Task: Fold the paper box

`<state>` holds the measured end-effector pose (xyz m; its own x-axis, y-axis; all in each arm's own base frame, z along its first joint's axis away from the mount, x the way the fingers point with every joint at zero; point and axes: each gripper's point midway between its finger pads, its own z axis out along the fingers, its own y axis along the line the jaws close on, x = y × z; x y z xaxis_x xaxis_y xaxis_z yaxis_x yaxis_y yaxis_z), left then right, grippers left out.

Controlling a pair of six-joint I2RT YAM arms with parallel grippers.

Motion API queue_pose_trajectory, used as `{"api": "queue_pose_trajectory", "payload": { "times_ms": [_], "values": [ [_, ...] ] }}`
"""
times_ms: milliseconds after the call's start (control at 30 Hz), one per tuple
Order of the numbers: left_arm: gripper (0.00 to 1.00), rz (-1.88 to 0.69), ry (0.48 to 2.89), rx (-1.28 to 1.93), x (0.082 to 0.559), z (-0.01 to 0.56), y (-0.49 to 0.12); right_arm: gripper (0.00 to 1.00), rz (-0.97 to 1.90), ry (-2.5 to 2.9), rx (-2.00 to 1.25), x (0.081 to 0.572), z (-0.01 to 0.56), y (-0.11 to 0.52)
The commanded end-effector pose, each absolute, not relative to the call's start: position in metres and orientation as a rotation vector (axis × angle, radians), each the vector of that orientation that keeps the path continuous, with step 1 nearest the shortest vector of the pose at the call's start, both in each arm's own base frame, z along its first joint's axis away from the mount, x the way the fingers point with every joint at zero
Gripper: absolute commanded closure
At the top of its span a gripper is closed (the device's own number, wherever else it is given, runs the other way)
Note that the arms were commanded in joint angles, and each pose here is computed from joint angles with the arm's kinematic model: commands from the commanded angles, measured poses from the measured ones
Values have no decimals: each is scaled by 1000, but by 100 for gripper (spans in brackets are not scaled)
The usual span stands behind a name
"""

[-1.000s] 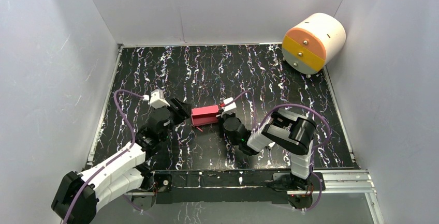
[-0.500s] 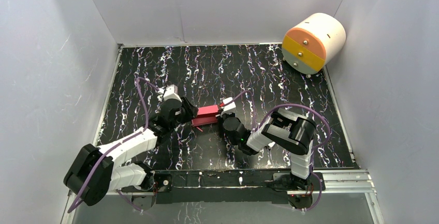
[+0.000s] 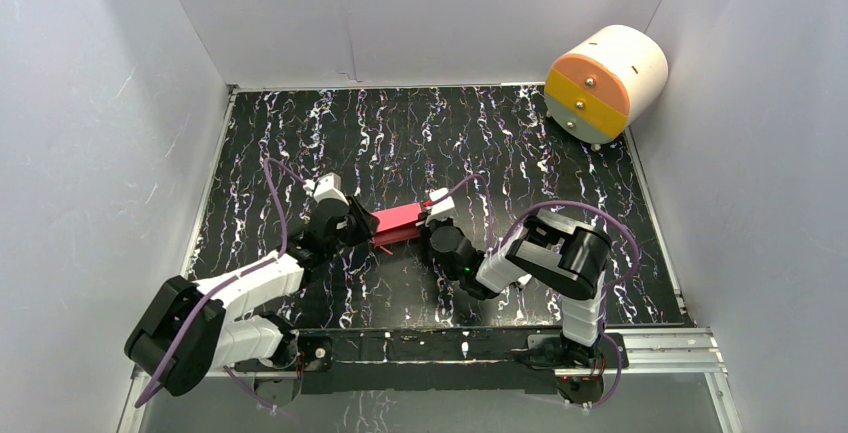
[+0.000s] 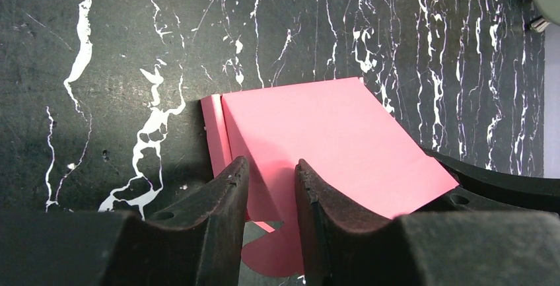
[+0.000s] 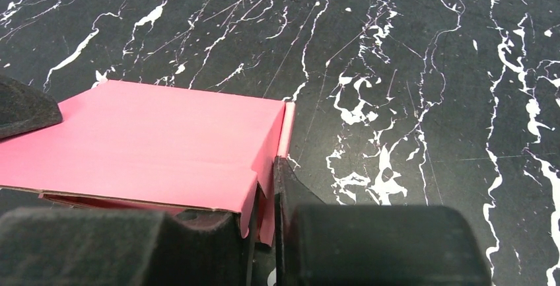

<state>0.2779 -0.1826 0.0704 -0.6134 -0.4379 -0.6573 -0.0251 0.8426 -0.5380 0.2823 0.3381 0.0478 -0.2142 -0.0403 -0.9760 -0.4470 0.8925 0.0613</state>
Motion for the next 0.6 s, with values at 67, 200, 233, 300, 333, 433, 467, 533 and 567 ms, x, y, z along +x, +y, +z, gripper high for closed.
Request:
{"api": "queue_pose_trajectory", "payload": {
  "times_ms": [67,200,233,300,333,433,467,533,567],
  "values": [
    [70,-524,2243,-319,269,42,-172,74,380,1828,-449,268,33,336],
    [69,-506,2258,-322,270,35,-171,65,397,1845,-472,262,33,334],
    [69,-503,2260,-320,270,34,-171,63,407,1854,-478,260,32,334],
    [69,-498,2261,-321,271,33,-171,58,428,1862,-487,255,33,332],
    [69,-496,2262,-319,271,33,-171,55,436,1869,-490,253,33,331],
    [68,-491,2258,-316,272,34,-170,47,455,1884,-492,246,38,326],
    [68,-490,2257,-315,272,34,-170,43,459,1893,-500,244,39,324],
    [68,-487,2259,-311,272,34,-170,36,469,1904,-513,239,43,321],
    [68,-483,2259,-311,272,34,-170,33,474,1916,-523,236,44,319]
  ]
}}
